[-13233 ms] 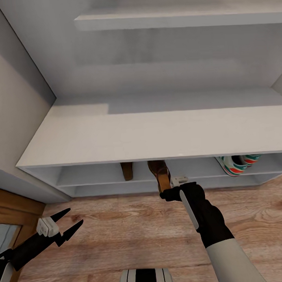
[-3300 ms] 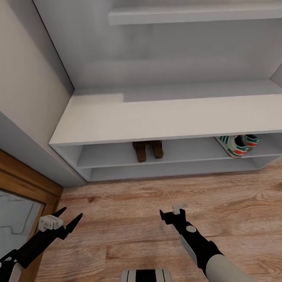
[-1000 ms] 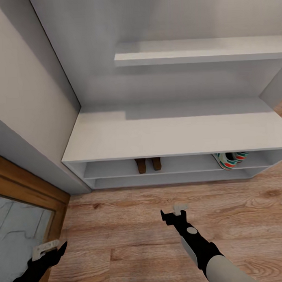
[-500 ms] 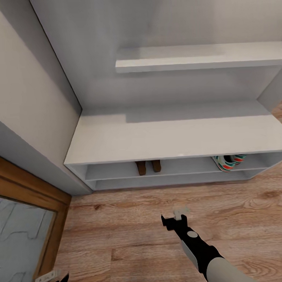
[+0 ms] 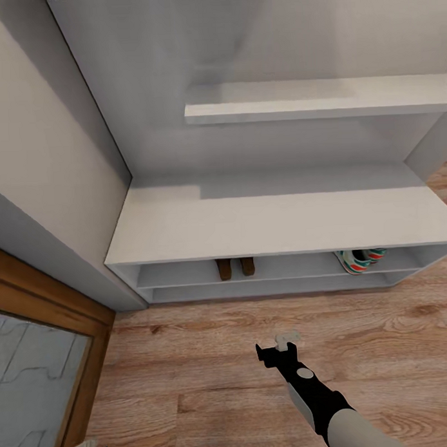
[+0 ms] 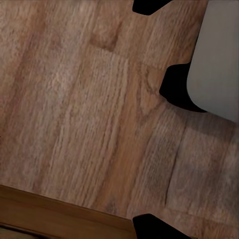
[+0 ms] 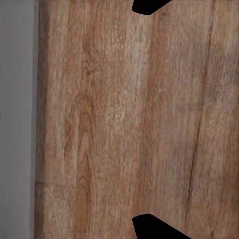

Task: Pick up the two gym shoes and the two sandals from the corridor floor and place them onto the hallstand (shoe rack) in the corridor, making sure they are on the rack and not on the floor. Arrange them so the two gym shoes are next to each other and the two sandals are next to each other.

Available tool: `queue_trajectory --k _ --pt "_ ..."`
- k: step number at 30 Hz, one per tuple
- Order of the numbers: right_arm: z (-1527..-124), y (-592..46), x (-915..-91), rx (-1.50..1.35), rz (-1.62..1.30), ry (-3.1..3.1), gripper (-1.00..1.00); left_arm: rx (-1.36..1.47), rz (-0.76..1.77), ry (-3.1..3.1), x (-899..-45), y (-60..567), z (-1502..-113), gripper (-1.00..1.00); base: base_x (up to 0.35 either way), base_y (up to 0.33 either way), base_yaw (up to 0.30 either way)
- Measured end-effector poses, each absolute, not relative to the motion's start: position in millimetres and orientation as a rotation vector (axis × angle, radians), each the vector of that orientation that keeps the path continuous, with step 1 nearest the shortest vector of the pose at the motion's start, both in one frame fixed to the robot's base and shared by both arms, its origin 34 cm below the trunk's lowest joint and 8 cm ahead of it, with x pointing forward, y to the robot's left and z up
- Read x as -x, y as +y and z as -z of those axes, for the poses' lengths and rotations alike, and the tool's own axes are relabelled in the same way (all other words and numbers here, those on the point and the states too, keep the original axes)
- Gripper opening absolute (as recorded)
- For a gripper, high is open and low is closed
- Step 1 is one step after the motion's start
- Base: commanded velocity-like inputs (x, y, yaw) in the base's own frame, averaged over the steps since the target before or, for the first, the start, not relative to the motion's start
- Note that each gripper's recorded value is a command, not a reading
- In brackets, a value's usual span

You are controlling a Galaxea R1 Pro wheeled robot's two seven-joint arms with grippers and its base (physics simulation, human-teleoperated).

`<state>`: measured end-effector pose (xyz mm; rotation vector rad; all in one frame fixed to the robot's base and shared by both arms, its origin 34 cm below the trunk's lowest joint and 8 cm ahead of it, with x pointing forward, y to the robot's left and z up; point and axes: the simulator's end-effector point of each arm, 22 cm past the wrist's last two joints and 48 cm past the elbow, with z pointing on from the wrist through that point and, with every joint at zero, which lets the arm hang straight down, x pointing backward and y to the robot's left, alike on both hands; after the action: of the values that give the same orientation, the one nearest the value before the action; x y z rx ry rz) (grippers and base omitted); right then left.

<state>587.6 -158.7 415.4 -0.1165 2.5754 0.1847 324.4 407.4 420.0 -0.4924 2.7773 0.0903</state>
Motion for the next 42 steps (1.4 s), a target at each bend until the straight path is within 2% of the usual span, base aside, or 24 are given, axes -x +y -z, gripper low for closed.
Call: queue_trajectory --k 42 --pt "-469.7 -160.0 -559.2 0.126 -0.185 2.644 1.0 0.475 -0.103 2.725 -341.2 410.9 -491.6 1.0 0.0 0.0 0.0"
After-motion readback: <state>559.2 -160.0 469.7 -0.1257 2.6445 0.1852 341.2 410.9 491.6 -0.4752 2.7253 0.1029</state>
